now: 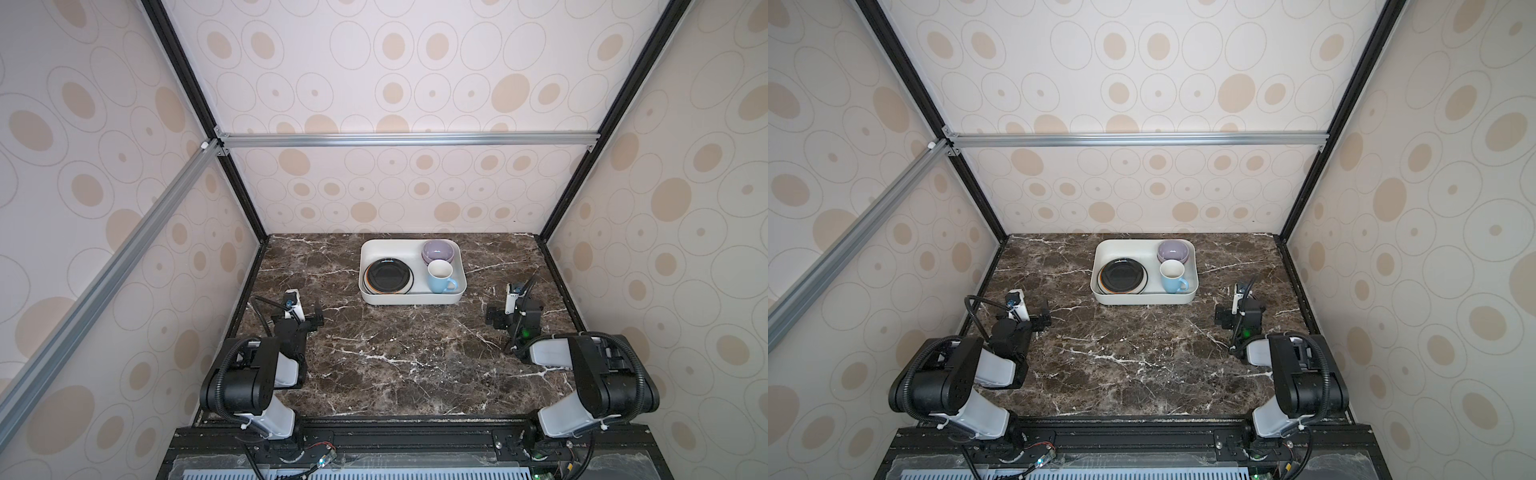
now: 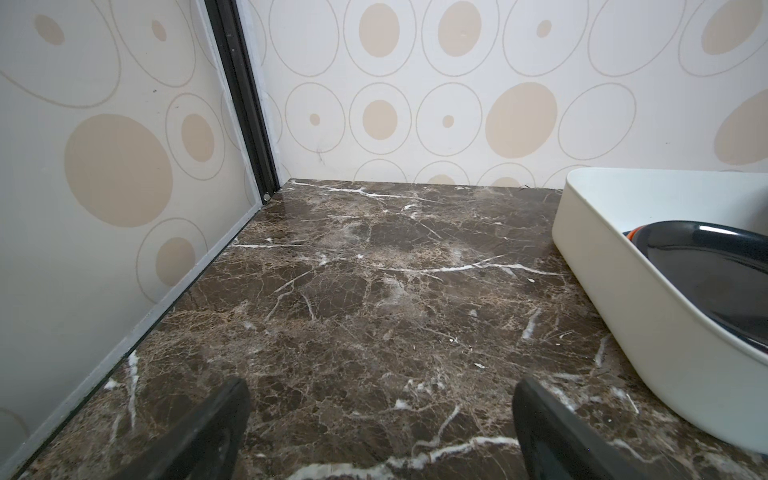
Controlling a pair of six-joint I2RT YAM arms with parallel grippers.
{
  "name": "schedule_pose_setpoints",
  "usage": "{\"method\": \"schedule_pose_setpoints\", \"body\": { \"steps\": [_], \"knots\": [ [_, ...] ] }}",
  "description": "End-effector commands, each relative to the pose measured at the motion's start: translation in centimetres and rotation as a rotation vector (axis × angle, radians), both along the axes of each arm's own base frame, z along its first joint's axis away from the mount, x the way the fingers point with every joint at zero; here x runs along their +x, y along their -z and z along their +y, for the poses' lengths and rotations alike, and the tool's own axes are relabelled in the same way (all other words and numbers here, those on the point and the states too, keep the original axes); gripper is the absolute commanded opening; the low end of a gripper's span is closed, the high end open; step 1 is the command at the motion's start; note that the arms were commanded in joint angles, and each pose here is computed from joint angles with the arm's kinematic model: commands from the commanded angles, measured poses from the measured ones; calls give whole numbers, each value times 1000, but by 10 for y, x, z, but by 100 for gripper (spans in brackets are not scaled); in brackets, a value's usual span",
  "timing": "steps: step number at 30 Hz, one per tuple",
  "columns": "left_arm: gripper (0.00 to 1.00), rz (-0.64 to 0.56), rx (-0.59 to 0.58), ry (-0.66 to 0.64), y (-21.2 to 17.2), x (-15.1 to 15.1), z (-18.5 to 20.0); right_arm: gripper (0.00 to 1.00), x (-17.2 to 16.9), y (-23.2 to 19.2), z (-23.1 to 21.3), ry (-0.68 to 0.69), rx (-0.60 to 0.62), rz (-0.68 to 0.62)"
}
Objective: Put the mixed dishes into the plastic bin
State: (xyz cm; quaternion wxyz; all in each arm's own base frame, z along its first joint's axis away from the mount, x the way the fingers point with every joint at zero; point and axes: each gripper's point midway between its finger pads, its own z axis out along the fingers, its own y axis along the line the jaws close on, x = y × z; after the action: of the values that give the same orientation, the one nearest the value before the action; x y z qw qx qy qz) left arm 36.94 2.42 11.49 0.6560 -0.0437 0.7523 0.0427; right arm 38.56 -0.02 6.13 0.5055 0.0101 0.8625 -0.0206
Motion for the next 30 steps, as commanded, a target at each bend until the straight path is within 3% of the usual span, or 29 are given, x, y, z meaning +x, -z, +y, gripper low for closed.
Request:
{"method": "schedule_pose_setpoints", "body": {
  "steps": [1,11,30],
  "knots": [
    [99,-55,31,1,-16,6,-1,100,13,-23,8,-56,0,-111],
    [99,-39,71,-59,-15,7,0,100,12,-22,9,-59,-4,-90],
    [99,-38,72,-60,-15,7,-1,100,12,-22,9,-49,-11,-88]
  ]
}}
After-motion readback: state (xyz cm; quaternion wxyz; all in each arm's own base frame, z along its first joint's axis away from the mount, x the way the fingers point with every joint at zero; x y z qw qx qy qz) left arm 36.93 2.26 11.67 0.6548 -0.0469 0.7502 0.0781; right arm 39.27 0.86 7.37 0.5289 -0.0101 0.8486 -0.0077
